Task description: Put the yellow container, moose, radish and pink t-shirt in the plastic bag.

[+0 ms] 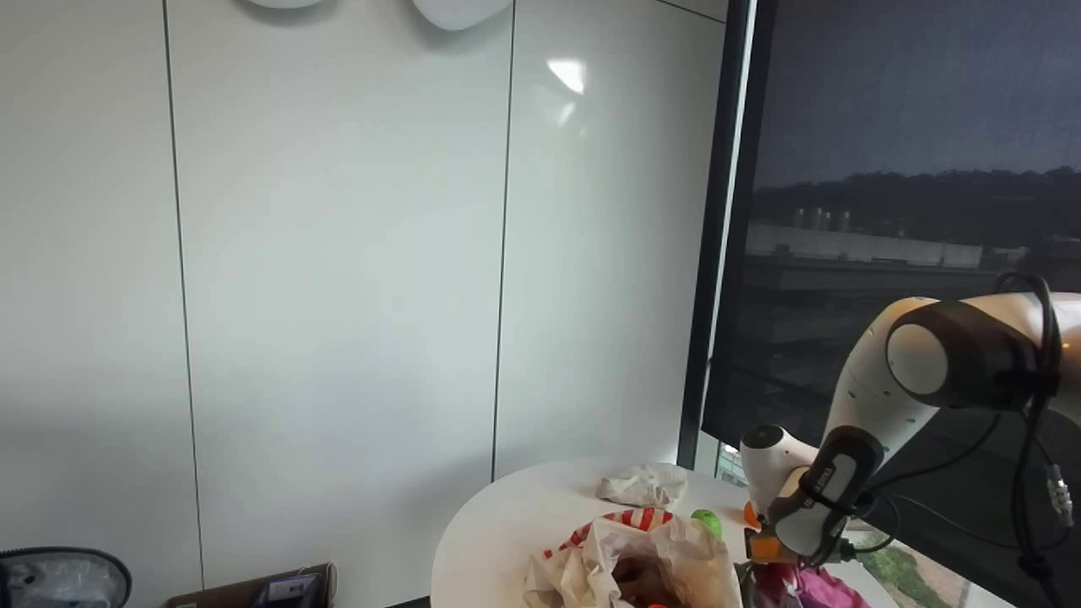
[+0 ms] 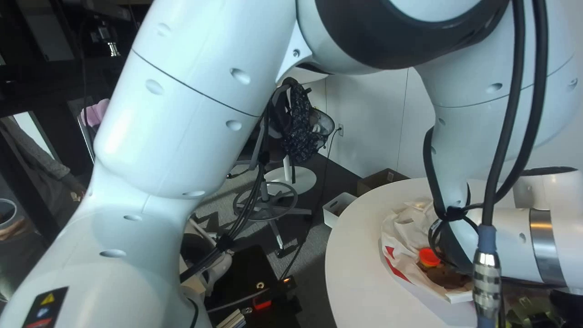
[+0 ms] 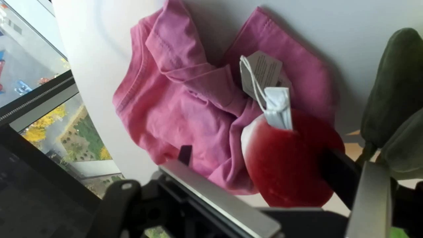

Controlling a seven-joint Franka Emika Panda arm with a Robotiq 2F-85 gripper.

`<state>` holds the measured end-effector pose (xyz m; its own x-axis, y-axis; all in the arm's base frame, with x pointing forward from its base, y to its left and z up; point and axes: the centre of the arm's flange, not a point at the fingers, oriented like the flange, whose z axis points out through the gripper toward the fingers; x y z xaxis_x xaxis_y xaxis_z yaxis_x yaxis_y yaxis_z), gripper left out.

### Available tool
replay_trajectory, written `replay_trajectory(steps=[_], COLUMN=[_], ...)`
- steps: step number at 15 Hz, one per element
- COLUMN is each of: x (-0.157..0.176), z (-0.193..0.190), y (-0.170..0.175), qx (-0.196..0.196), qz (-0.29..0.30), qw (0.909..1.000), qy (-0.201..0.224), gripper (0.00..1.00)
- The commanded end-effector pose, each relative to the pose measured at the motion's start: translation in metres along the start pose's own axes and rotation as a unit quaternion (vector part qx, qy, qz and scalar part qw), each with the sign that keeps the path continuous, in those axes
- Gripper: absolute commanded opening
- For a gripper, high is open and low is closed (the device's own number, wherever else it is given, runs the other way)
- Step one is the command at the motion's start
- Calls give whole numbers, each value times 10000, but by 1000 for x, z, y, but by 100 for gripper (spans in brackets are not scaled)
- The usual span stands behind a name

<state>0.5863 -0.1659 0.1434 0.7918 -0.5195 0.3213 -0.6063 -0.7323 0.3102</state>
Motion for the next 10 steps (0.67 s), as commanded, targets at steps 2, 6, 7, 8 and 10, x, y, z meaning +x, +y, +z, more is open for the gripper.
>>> replay_trajectory(steps=[2, 6, 7, 8, 10], x=[28, 30, 30, 30, 28], z=[29, 56, 58, 58, 54], y=[9, 16, 17, 17, 17], qx=[730, 1188, 1261, 1321, 1411], qz=[148, 267, 295, 310, 298], qw=[9963, 9901, 9888, 9876, 9864], qy=[-420, -693, -744, -788, -787], gripper=[100, 100, 75, 72, 58])
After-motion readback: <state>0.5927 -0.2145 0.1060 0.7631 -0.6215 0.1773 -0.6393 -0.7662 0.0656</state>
